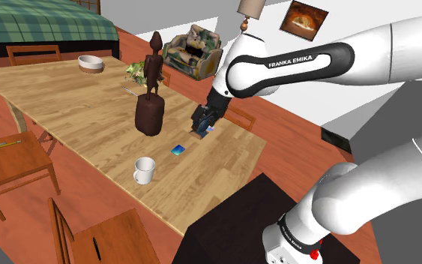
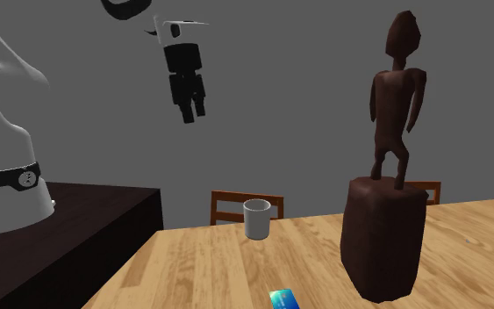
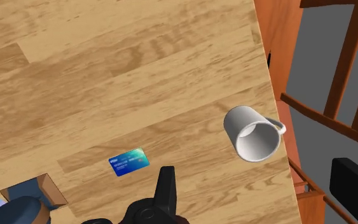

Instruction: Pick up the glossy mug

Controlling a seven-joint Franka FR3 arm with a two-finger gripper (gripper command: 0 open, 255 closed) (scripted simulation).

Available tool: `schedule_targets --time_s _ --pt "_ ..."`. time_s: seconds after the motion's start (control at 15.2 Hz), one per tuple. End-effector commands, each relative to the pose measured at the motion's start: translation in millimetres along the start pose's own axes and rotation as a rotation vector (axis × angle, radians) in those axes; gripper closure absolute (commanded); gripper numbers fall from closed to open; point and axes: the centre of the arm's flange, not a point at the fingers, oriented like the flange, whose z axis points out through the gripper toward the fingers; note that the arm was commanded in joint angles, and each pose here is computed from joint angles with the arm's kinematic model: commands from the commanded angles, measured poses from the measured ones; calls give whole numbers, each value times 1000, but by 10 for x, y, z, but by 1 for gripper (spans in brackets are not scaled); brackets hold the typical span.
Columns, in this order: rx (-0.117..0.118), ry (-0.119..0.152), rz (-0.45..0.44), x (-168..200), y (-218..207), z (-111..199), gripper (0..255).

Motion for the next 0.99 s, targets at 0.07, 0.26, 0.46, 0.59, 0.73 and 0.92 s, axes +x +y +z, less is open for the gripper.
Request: schedule_targets --time_s 0.07,0.26,0.46,0.59,0.73,0.92 --pt "-5 -3 6 216 -103 360 0" --pt "-11 -8 12 363 -189 722 0" --pt "-17 -12 18 510 -271 1086 0" --pt "-21 -16 22 607 -324 1329 0" --pt "-24 -19 26 703 -375 1573 0" --pt "-30 -24 33 847 -451 1939 0"
